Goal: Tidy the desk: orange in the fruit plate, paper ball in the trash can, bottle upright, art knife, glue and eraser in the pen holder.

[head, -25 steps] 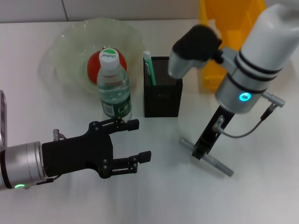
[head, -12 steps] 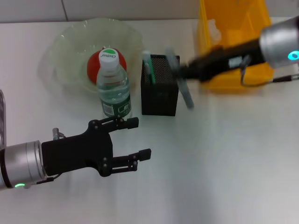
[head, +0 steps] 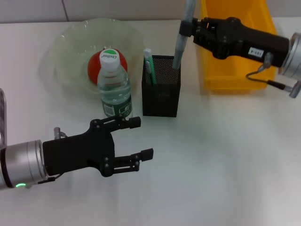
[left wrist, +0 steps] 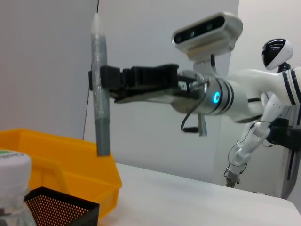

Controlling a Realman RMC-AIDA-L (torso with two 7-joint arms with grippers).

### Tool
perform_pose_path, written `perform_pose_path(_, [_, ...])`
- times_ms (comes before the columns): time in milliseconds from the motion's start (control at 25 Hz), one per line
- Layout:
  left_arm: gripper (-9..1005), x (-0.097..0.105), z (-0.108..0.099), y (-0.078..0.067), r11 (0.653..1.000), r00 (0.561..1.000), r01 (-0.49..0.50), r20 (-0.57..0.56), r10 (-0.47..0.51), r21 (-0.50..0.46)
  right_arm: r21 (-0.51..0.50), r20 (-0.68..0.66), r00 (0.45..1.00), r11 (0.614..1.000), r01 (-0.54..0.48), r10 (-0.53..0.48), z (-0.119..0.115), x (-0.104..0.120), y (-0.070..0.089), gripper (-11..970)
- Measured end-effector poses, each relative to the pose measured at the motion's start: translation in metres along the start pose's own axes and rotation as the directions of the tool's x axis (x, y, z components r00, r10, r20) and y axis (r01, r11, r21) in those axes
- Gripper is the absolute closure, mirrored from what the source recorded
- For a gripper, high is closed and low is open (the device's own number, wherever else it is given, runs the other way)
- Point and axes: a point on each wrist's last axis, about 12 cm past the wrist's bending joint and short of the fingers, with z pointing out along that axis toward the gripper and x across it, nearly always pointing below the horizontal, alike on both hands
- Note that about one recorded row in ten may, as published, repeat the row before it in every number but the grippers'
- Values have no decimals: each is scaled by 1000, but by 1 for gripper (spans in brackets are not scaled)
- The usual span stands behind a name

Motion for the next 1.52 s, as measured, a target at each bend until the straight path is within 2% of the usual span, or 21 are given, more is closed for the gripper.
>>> perform_pose_path(440, [199, -2, 0, 1, 1000, 1000, -1, 12, 1, -6, 65, -64, 996, 996, 59, -55, 3, 24, -7, 821])
perform_pose_path(680, [199, -2, 1, 1, 1000, 1000, -1, 14, 1, -2, 53, -163, 978, 988, 142, -132, 15, 35, -6, 822])
perform_pose_path(1040, [199, -2, 1, 0, 1000, 1000, -1, 16, 1, 0, 41, -182, 969, 984, 175, -165, 22, 37, -5, 771])
perform_pose_path(1360, [199, -2, 1, 0, 1000, 1000, 1, 17, -1, -2, 37, -164, 974, 986, 163, -155, 18, 36, -3, 537])
perform_pose_path(1520, [199, -2, 1, 0, 1000, 1000, 3, 20, -3, 1, 21, -128, 979, 987, 160, -156, 8, 32, 2, 473])
